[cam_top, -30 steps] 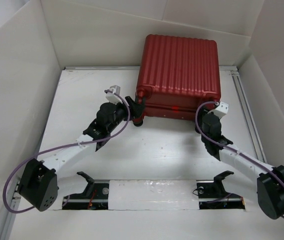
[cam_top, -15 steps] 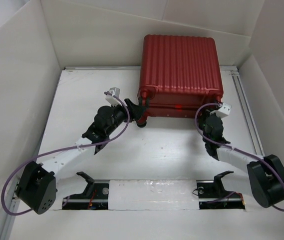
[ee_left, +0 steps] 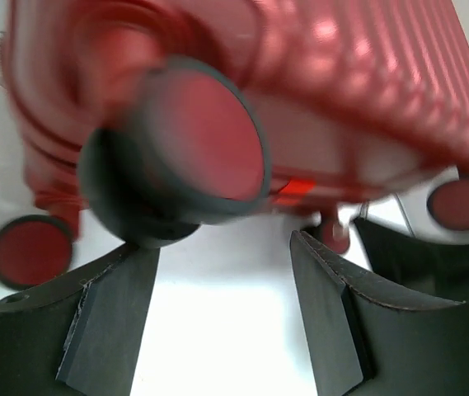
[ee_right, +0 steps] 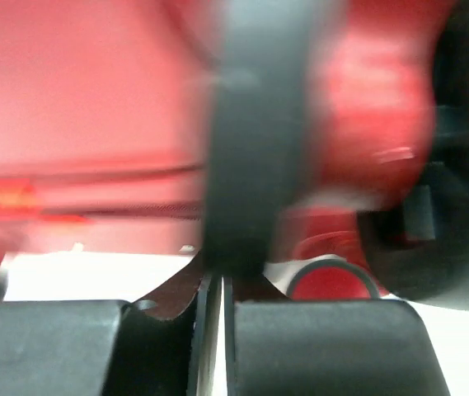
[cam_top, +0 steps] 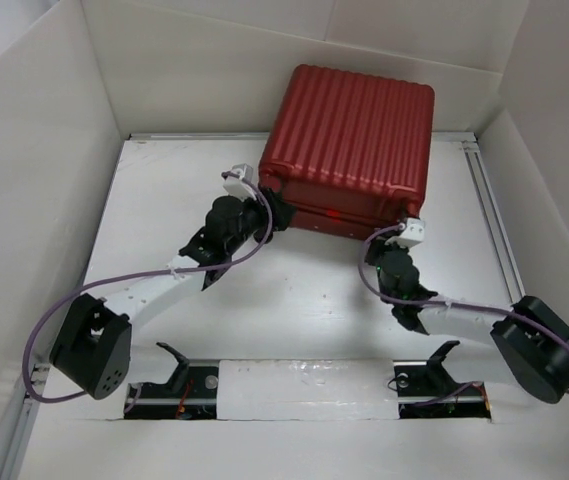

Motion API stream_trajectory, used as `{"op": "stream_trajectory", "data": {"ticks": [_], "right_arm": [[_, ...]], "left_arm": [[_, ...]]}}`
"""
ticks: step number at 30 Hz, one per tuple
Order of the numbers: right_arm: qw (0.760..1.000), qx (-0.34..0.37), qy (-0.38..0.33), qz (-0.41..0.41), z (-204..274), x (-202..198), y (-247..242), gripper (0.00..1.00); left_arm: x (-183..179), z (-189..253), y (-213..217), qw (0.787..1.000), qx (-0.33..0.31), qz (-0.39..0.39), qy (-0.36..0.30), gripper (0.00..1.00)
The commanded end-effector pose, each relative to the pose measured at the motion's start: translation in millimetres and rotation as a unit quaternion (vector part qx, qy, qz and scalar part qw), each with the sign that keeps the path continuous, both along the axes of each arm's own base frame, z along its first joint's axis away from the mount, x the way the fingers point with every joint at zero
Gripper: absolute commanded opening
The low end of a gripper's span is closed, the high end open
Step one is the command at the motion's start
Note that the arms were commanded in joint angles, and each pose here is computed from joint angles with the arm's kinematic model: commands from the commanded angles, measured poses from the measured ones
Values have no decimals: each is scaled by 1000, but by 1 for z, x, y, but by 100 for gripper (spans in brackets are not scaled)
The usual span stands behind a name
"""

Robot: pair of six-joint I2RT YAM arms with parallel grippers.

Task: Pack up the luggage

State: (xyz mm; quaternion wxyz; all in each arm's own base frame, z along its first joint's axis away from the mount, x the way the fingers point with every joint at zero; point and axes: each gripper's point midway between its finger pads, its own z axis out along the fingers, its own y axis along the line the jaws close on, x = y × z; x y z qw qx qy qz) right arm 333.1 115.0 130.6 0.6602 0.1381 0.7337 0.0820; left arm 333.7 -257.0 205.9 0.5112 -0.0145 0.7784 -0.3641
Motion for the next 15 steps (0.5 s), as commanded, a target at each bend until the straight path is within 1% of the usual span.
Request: {"op": "stream_trajectory", "data": {"ticks": [1, 3, 4, 5, 6, 7, 8, 9, 10, 11, 12, 14, 15], "right_arm": [[997, -1, -15, 73, 13, -18, 60, 0], [997, -6, -9, 73, 18, -21, 57, 0], [998, -5, -11, 68, 22, -23, 53, 0], [998, -6, -10, 68, 22, -26, 50, 0], [997, 9, -20, 72, 31, -29, 46, 0], [997, 3, -12, 74, 29, -31, 42, 0], [997, 5, -12, 74, 32, -30, 37, 0], [997, 5, -11, 76, 32, -32, 34, 0], [997, 15, -22, 78, 42, -35, 30, 0], [996, 15, -22, 81, 42, -36, 28, 0], [996, 18, -24, 85, 45, -37, 26, 0], [996, 19, -23, 89, 45, -40, 22, 0], [995, 13, -19, 99, 43, -41, 25, 0]], "left_arm": [[16, 36, 2, 999, -1, 28, -39, 61], [17, 33, 14, 998, 0, 57, -33, 63], [17, 23, 27, 995, 6, 92, -26, 69], [14, 32, 37, 993, -4, 110, -36, 87], [12, 29, 45, 991, -2, 130, -28, 93], [15, 26, 63, 985, 5, 170, -25, 96], [16, 33, 72, 982, 1, 184, -32, 99], [16, 26, 78, 981, 7, 193, -19, 99], [20, 24, 88, 978, 15, 207, -13, 99], [25, 33, 89, 979, 10, 205, -13, 99], [36, 29, 101, 976, 13, 217, -5, 99], [48, 23, 107, 977, 21, 211, 7, 99], [53, 17, 100, 982, 18, 188, 17, 99]]}}
